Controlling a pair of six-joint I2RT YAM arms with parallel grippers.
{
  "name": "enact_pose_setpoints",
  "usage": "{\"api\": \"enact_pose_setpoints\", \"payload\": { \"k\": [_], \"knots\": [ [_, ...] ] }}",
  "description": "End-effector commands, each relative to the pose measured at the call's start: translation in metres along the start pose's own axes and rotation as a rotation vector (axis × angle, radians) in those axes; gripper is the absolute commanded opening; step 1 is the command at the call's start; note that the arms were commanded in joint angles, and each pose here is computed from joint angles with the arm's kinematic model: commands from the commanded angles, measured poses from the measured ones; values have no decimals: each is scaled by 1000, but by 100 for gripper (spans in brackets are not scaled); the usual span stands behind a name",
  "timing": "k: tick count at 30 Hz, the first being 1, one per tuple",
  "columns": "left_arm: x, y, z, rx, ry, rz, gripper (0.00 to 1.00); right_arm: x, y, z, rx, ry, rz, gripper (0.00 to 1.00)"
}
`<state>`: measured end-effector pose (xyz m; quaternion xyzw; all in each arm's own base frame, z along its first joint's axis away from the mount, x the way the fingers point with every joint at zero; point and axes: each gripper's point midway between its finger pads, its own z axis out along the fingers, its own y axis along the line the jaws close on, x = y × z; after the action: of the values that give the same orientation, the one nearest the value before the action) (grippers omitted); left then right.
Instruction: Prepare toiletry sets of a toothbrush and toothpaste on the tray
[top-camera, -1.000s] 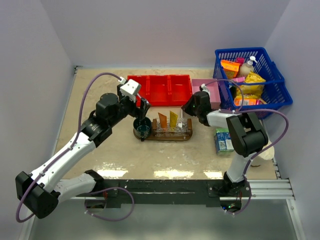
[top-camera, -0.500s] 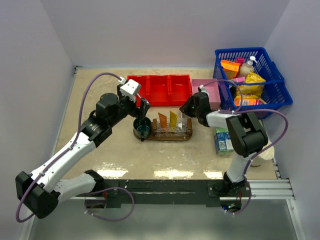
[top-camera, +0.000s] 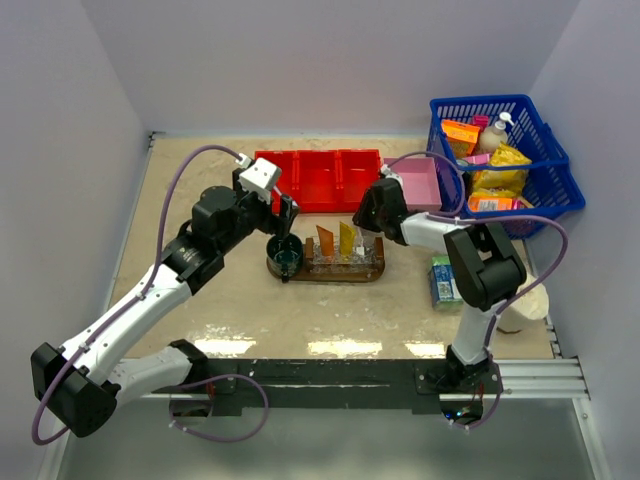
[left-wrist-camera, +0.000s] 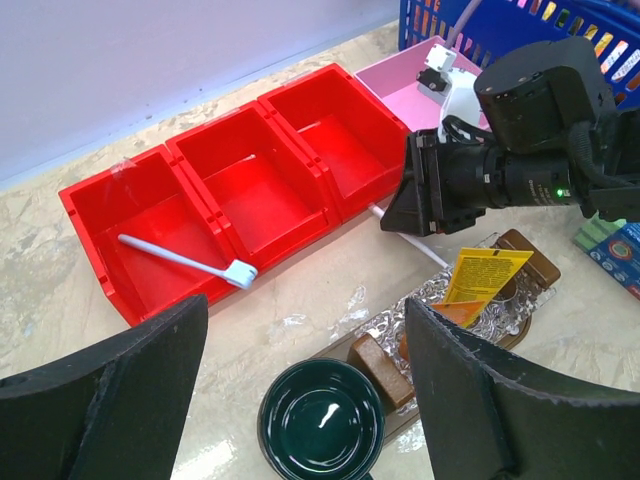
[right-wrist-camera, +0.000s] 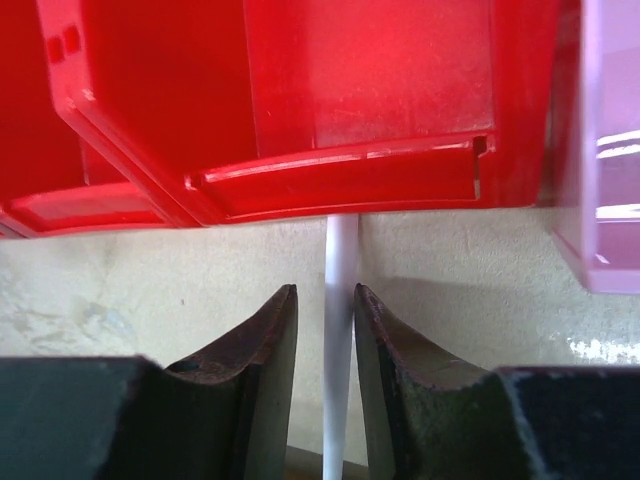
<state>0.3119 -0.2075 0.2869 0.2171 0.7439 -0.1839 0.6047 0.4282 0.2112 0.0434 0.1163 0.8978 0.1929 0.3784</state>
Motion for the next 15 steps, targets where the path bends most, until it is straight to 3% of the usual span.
{"api": "enact_pose_setpoints", "payload": {
  "k": [1, 5, 10, 15],
  "knots": [
    [-3, 4, 0, -16, -12, 18, 83, -2, -5, 4, 54, 12, -75, 32],
    [-1, 5, 1, -23, -8, 20, 83, -1, -7, 4, 63, 18, -98, 32],
    [0, 5, 1, -24, -5, 23, 83, 1, -2, 6, 33, 30, -127, 19],
    [3, 7, 3, -32, 6, 25, 83, -5, 8, 1, -12, 16, -148, 13]
  ]
}}
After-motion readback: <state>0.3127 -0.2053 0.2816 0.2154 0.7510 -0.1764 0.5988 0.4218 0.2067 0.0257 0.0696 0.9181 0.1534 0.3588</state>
